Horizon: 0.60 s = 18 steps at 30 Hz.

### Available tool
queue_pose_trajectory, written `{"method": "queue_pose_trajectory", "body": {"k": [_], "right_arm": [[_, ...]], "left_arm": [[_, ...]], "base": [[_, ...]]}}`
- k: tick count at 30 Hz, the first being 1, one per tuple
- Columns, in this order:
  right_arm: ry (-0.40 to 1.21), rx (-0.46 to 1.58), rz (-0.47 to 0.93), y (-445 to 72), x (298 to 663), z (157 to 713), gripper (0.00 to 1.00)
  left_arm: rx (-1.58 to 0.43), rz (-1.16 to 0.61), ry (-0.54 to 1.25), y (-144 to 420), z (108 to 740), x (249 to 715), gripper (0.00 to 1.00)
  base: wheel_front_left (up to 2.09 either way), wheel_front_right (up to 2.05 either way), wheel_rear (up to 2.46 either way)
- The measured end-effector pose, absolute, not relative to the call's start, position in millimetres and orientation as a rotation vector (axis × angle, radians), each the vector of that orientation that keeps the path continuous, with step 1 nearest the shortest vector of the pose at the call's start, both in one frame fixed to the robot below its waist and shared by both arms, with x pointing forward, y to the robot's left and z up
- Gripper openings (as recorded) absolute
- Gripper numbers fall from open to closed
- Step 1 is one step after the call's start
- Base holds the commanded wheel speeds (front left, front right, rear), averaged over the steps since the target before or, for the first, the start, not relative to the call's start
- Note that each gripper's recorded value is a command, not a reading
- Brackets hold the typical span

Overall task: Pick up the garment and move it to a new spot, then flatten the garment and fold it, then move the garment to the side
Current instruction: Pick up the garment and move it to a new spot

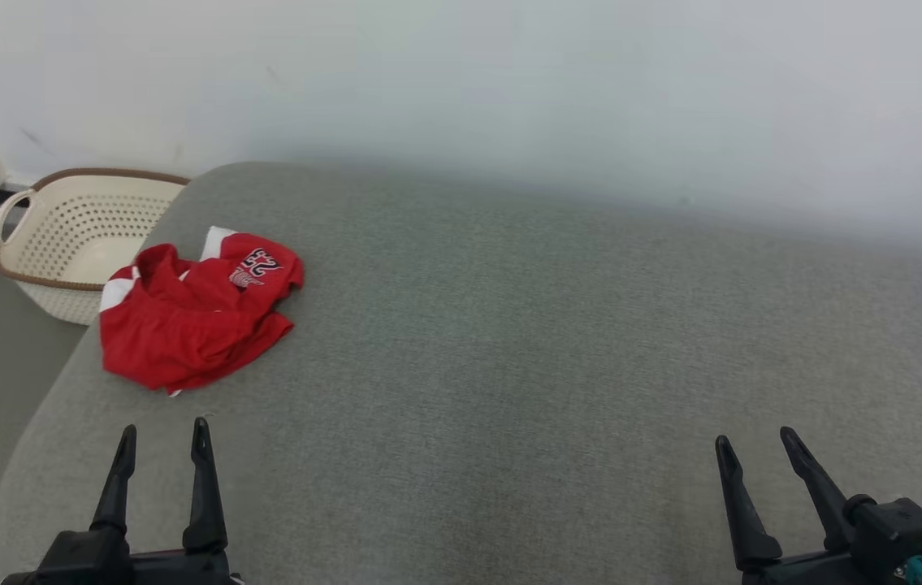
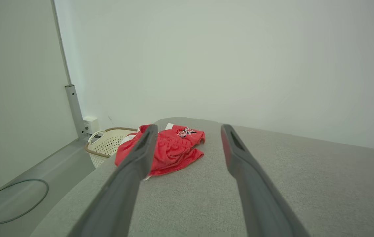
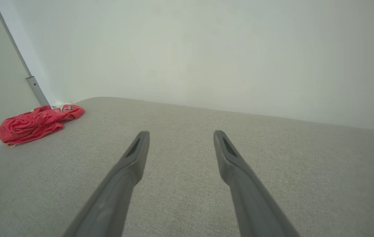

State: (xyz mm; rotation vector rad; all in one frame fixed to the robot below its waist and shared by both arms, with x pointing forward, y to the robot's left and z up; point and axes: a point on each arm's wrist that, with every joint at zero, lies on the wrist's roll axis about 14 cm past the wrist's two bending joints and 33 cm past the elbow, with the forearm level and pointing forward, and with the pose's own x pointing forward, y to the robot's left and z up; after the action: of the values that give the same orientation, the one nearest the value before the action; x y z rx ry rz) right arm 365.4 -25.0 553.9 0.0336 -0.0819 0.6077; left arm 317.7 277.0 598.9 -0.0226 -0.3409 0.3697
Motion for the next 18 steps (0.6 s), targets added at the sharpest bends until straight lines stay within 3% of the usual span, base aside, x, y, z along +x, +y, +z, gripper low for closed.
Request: {"method": "queue_pose_trajectory", "body": {"k": [9,18], "right_arm": [[-0.069,0.056,0.748,22.6,361.3,552.0,1.0],[-0.065,0.064,0.768,29.6,360.4,550.3,1.0]], "left_arm": [[0.041,0.499,-0.325,318.3,595.6,276.6,1.0],[0.057,0.531,-0.316,328.1,593.7,268.1,1.0]], "base": [[0.0,0.0,0.0],[0.0,0.0,0.0]]}}
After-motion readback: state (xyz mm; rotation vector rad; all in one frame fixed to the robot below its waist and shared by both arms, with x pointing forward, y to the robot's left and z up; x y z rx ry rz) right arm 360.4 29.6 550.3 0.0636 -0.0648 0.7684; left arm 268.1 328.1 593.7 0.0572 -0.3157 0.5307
